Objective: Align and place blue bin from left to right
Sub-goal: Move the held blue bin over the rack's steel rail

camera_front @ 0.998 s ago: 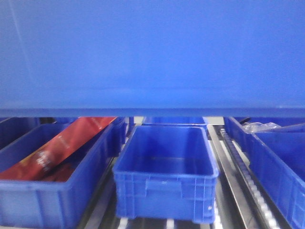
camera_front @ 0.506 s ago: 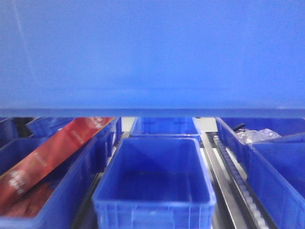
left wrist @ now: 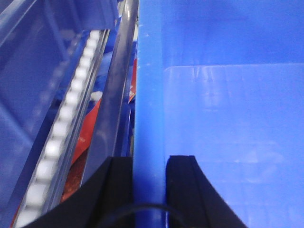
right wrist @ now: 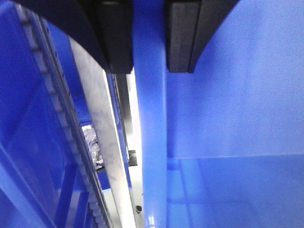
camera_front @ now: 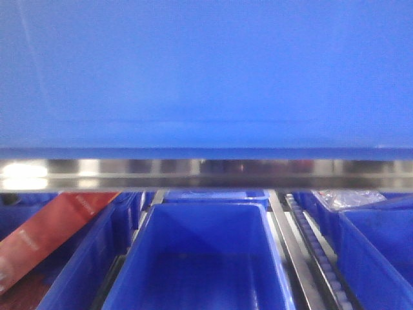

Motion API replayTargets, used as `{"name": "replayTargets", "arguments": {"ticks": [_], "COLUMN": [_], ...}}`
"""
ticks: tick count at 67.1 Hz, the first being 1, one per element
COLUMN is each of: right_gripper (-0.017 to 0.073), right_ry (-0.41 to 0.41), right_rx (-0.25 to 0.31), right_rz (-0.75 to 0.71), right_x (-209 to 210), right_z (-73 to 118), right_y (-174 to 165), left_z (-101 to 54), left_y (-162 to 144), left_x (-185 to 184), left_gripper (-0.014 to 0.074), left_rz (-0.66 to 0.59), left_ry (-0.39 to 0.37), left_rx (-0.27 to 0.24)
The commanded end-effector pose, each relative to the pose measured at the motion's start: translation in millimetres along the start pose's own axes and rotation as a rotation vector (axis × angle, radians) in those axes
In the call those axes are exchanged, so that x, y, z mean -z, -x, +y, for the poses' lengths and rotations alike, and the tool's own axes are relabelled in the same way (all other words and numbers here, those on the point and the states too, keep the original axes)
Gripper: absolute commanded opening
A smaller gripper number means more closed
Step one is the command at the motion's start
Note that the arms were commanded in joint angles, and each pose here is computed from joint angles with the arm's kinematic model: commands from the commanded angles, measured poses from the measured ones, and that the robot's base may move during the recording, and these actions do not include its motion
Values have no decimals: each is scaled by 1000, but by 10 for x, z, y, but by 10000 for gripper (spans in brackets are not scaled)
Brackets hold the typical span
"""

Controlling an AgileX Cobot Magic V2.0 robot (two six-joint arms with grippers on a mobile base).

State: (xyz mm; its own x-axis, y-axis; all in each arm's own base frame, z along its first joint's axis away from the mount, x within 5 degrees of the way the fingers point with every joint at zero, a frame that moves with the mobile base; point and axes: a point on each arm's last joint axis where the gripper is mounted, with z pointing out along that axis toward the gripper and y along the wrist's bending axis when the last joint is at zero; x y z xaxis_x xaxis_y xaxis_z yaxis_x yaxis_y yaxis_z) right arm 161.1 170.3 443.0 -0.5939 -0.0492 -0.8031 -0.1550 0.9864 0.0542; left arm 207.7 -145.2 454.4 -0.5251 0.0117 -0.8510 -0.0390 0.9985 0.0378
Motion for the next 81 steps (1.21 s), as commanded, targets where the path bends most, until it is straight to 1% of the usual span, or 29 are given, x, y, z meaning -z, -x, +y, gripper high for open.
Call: {"name": "replayTargets", "arguments": {"ticks": [1, 81], "right_gripper": [-78, -78], "right_ry": [409, 409], "right_rx": [2, 2], "right_rz": [-294, -294], "right_x": [149, 149], "right_z": [369, 369], "right_y": [255, 255], "left_z": [-166, -166], "left_y": [128, 128], "left_x": [94, 94], "left_gripper": [-111, -111], "left_rz": [-132, -132], "left_ry": [-187, -187], "left_rx": [11, 11]}}
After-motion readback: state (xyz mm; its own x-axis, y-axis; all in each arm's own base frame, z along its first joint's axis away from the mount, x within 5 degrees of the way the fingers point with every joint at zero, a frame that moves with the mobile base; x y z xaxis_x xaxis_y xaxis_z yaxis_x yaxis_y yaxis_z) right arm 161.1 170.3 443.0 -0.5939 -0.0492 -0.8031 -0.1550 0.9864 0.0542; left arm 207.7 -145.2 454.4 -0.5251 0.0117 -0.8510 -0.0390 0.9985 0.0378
